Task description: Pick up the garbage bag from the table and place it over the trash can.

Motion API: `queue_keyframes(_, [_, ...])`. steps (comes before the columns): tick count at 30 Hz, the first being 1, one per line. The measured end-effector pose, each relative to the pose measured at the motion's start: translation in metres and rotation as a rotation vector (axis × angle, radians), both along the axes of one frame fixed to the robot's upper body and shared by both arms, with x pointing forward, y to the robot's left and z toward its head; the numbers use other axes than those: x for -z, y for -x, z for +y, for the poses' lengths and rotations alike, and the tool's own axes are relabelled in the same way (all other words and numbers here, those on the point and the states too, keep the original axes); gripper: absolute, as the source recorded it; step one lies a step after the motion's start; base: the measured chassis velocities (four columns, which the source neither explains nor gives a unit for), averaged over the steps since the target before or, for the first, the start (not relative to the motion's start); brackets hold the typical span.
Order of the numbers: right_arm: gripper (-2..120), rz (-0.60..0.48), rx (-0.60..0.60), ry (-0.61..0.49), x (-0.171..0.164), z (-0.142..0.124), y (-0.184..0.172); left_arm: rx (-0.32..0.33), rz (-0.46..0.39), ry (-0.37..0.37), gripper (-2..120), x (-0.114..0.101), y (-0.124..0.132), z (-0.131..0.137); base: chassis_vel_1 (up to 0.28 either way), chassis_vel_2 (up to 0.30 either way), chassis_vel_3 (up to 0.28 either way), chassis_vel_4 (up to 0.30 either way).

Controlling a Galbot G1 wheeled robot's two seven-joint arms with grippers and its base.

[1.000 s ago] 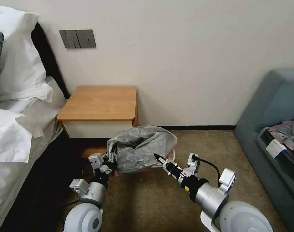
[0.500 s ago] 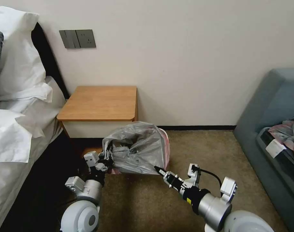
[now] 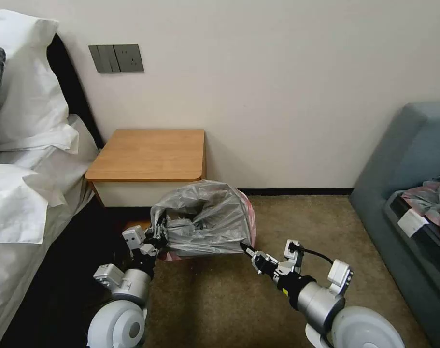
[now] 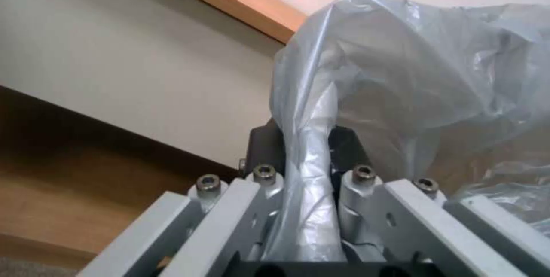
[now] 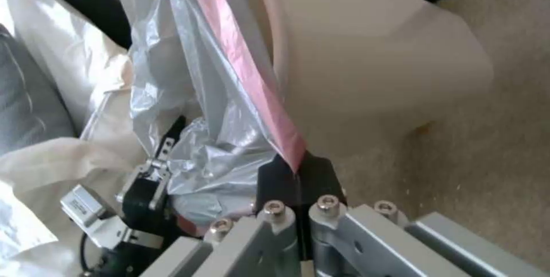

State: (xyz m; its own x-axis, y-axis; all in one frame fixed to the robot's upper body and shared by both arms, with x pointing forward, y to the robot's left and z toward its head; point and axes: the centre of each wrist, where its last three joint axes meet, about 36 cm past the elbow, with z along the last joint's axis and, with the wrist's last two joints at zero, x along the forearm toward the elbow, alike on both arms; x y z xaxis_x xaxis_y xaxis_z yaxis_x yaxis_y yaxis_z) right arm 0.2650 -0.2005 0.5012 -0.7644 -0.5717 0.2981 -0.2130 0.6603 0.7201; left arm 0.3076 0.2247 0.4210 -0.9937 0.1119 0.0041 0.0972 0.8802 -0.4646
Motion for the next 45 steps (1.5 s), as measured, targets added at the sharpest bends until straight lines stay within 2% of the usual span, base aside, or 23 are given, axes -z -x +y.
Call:
queue_keyframes(1, [2,0.000,0.000,0.000,0.000,0.000,0.000,0.000,0.000,0.000,6,0.000,0.000,0.000,0.000,0.000,0.000,0.000])
queue_keyframes(3, [14,-0.016,-0.003,0.005,-0.002,0.000,0.003,-0.002,0.000,0.000,6,0.000,0.000,0.001,0.000,0.000,0.000,0.000])
queue_keyframes(7, [23,-0.026,0.001,0.007,-0.006,0.000,0.008,-0.010,0.006,-0.003,6,0.001,0.000,0.003,0.000,0.000,0.000,0.000])
queue_keyframes(9, [34,-0.030,-0.001,0.013,-0.009,0.000,0.013,-0.032,0.021,-0.009,6,0.006,0.000,0.006,0.000,0.000,0.000,0.000])
queue_keyframes(11, [36,-0.034,-0.003,0.018,-0.010,-0.001,0.014,-0.044,0.026,-0.010,6,0.007,0.001,0.007,0.000,0.000,0.000,0.000])
queue_keyframes(13, [48,-0.065,-0.003,0.031,-0.015,-0.003,0.018,-0.068,0.029,-0.014,6,0.008,0.000,0.011,0.000,0.000,0.000,0.000])
queue_keyframes(14, [48,-0.065,-0.003,0.031,-0.015,-0.003,0.018,-0.068,0.029,-0.014,6,0.008,0.000,0.011,0.000,0.000,0.000,0.000])
queue_keyframes(16, [58,-0.139,0.002,0.035,-0.021,-0.007,0.017,-0.078,0.028,-0.016,6,0.008,0.000,0.013,0.000,0.000,0.000,0.000])
queue_keyframes(18, [61,-0.170,0.003,0.038,-0.022,-0.008,0.016,-0.079,0.028,-0.017,6,0.007,0.000,0.013,0.000,0.000,0.000,0.000])
queue_keyframes(19, [70,-0.297,0.021,0.061,-0.026,-0.010,0.010,-0.078,0.027,-0.018,6,0.007,0.000,0.013,0.000,0.000,0.000,0.000])
queue_keyframes(20, [70,-0.297,0.021,0.061,-0.026,-0.010,0.010,-0.078,0.027,-0.018,6,0.007,0.000,0.013,0.000,0.000,0.000,0.000])
queue_keyframes(22, [80,-0.433,0.038,0.135,-0.019,-0.015,-0.005,-0.072,0.029,-0.017,6,0.008,0.001,0.012,0.000,0.000,0.000,0.000])
queue_keyframes(23, [80,-0.433,0.038,0.135,-0.019,-0.015,-0.005,-0.072,0.029,-0.017,6,0.008,0.001,0.012,0.000,0.000,0.000,0.000])
queue_keyframes(26, [96,-0.565,0.065,0.244,0.000,-0.017,-0.020,-0.057,0.033,-0.011,6,0.009,0.002,0.007,0.000,0.000,0.000,0.000])
queue_keyframes(30, [100,-0.627,0.083,0.299,0.019,-0.012,-0.030,-0.043,0.036,-0.005,6,0.009,0.002,0.004,0.000,0.000,0.000,0.000])
queue_keyframes(32, [100,-0.675,0.099,0.338,0.046,-0.002,-0.044,-0.032,0.043,0.001,6,0.009,0.003,0.001,0.000,0.000,0.000,0.000])
queue_keyframes(33, [100,-0.675,0.099,0.338,0.046,-0.002,-0.044,-0.032,0.043,0.001,6,0.009,0.003,0.001,0.000,0.000,0.000,0.000])
queue_keyframes(36, [100,-0.728,0.119,0.367,0.077,0.012,-0.061,-0.028,0.049,0.005,6,0.010,0.005,0.000,0.000,0.000,0.000,0.000])
queue_keyframes(45, [100,-0.768,0.157,0.366,0.095,0.025,-0.075,-0.019,0.053,0.023,6,0.011,0.005,-0.007,0.000,0.000,0.000,0.000])
